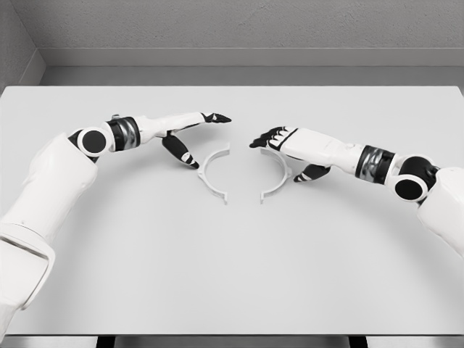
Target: Assemble PVC drainage pipe clamps
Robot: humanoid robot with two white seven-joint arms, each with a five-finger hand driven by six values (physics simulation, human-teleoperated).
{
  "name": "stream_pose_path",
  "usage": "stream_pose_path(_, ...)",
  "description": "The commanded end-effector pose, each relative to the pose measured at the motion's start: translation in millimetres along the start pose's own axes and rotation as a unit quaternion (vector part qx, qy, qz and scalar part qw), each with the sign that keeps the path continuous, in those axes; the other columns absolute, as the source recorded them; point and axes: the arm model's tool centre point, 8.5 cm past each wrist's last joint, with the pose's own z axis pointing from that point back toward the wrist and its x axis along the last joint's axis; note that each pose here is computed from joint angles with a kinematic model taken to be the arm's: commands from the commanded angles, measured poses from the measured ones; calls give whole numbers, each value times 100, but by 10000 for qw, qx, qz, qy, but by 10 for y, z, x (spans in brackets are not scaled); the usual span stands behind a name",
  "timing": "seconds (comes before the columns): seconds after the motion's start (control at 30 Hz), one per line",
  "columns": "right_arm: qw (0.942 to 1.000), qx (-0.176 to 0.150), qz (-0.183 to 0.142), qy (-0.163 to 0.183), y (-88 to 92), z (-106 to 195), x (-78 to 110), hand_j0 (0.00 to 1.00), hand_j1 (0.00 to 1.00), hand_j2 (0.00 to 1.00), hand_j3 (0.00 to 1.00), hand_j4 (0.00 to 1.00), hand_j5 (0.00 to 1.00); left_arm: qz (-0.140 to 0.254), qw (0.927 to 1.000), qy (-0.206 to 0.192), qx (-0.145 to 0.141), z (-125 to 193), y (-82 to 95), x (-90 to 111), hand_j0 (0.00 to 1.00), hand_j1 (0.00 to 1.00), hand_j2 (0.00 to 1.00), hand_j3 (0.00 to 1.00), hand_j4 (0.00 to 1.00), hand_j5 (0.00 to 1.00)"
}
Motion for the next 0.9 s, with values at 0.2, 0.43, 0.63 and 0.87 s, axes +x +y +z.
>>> stream_pose_path(0.2, 10000, -16, -18, 34, 3, -25, -22, 100, 100, 100, 100, 100, 100, 2, 10000, -55, -36, -51, -24, 42, 100, 100, 100, 100, 100, 100)
stream_pose_path(0.43, 10000, 7, 18, -44, -10, -97, 20, 100, 100, 100, 100, 100, 100, -2, 10000, -68, -36, -59, -24, 52, 100, 100, 100, 100, 100, 100)
stream_pose_path(0.63, 9999, 11, 21, -100, -10, -144, 52, 100, 100, 100, 100, 100, 100, 8, 10000, -67, -26, -52, -20, 47, 100, 100, 100, 100, 100, 100)
stream_pose_path(0.87, 9999, 33, 40, -124, -6, -165, 66, 100, 100, 100, 100, 100, 100, 69, 9999, -75, 70, 8, 28, 20, 100, 100, 100, 100, 100, 100)
